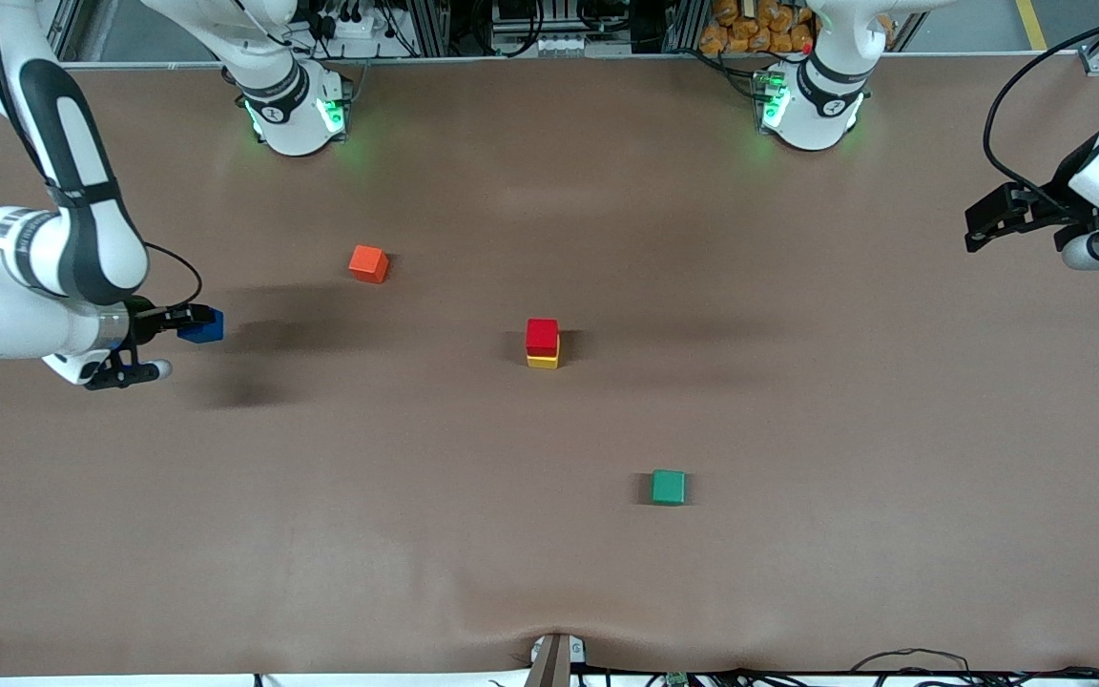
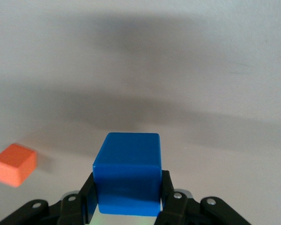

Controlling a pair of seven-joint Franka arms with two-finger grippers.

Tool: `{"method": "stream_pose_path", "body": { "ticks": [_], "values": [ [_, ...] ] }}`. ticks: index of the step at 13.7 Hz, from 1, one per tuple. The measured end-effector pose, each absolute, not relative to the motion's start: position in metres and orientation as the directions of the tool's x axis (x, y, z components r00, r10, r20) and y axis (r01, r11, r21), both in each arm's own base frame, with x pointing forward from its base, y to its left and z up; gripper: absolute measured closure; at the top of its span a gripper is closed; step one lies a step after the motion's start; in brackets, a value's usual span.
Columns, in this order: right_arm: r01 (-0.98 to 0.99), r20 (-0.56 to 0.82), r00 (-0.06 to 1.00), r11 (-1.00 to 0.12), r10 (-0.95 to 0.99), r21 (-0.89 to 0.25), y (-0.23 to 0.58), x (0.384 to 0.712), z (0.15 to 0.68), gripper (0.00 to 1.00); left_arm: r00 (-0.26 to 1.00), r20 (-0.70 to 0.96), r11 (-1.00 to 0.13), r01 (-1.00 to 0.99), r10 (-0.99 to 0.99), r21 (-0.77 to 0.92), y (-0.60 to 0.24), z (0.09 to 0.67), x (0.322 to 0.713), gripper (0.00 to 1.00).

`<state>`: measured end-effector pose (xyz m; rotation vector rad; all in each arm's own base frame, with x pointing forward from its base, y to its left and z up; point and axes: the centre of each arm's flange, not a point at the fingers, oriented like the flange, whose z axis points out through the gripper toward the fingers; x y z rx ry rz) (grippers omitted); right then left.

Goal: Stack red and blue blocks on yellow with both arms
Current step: 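Close the right gripper on the blue cube and lift it, then carry the blue cube with the right gripper over the red cube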

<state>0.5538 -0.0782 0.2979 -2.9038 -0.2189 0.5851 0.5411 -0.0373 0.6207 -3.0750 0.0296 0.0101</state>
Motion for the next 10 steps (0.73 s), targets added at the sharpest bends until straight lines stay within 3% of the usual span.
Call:
{"method": "stream_pose_path", "body": {
  "ticks": [5,10],
  "values": [
    [0.235,-0.352,0.886,-0.946,0.303,-0.222,0.006,0.583,0.359,0.44,1.0,-0.01,-0.998,-0.025,-0.025,-0.051,-0.042,0.62,0.54,0.0],
    [0.228,-0.31,0.906,-0.949,0.289,-0.219,0.091,0.593,0.389,0.44,1.0,-0.01,-0.998,-0.023,-0.023,-0.051,-0.041,0.62,0.539,0.0]
  ]
}}
